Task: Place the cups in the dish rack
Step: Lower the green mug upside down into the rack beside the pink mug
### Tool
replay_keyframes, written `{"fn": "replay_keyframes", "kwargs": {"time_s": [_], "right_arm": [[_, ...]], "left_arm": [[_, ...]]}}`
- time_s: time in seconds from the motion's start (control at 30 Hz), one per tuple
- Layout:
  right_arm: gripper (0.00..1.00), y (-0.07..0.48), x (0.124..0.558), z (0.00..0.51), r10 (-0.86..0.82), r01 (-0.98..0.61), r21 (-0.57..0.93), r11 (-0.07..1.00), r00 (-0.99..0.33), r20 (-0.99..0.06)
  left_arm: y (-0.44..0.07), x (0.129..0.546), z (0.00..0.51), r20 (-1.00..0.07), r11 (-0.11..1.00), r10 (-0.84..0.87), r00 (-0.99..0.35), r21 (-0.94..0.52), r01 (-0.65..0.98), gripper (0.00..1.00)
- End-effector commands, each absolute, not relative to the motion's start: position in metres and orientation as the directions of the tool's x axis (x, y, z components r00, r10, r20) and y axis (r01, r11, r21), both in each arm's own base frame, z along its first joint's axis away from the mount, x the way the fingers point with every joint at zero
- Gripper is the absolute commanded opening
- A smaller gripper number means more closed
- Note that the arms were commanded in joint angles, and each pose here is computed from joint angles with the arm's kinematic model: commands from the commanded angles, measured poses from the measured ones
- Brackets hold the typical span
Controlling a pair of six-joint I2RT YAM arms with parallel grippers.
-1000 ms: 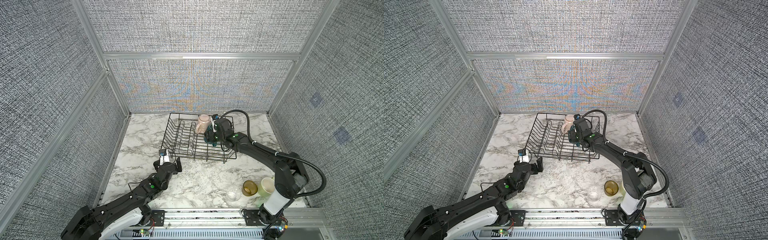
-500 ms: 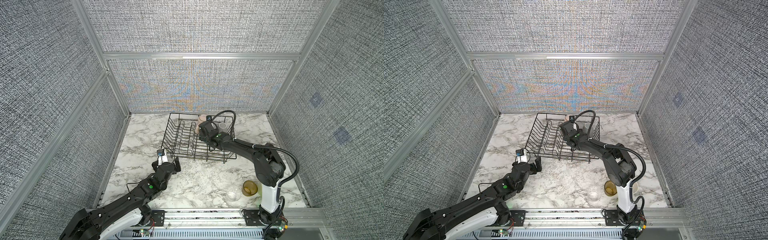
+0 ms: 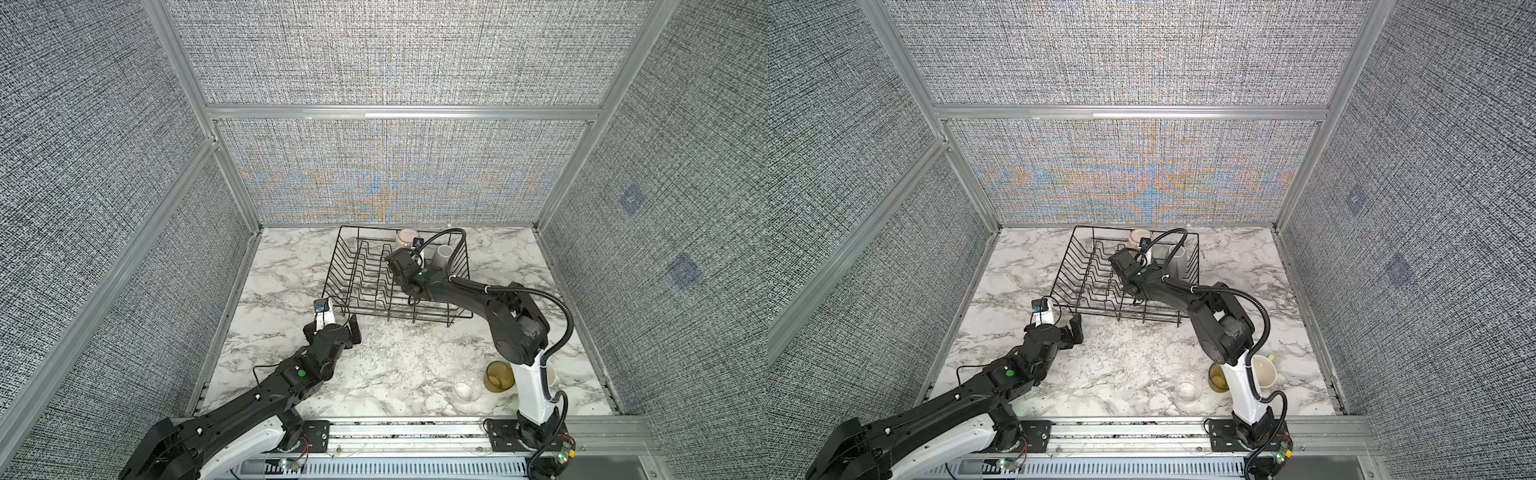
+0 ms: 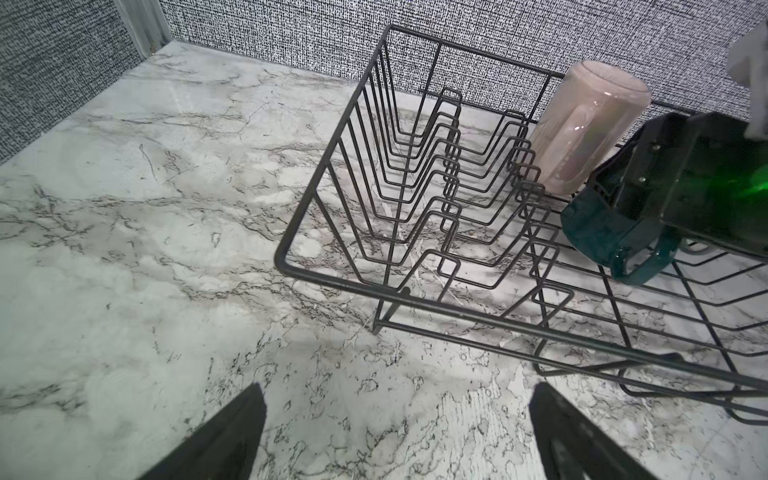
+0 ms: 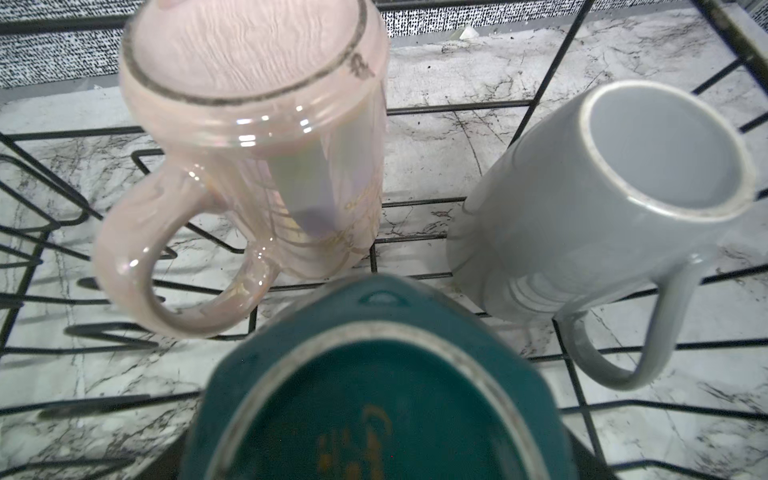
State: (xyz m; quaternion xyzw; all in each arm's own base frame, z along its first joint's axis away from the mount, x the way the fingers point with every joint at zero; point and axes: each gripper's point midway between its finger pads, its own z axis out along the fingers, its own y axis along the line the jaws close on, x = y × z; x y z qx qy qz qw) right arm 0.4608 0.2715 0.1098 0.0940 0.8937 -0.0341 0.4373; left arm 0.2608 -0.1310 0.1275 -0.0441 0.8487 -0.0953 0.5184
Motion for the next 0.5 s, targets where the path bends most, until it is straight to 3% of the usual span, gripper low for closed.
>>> {"fn": "replay_keyframes", "kwargs": {"time_s": [0.0, 0.2, 0.47], "right_arm": [[0.66, 0.277, 0.462, 0.114, 0.179, 0.234, 0.051, 0.971, -0.567, -0.804], [0.69, 0.287, 0.464, 0.107, 0.176, 0.210, 0.062, 0.976, -0.587, -0.790], [0.86, 0.289, 0.457, 0.119, 0.209, 0.200, 0.109, 0.974, -0.593, -0.777]], "left_arm": [[-0.134, 0.262, 0.130, -0.871, 0.978, -0.167, -0.462, -0.206, 0.035, 0.99], [-0.135, 0.262, 0.129, -0.868, 0.980, -0.157, -0.471, -0.198, 0.039, 0.99], [-0.132, 0.260, 0.130, -0.869, 0.978, -0.162, -0.468, -0.203, 0.038, 0.99]]}}
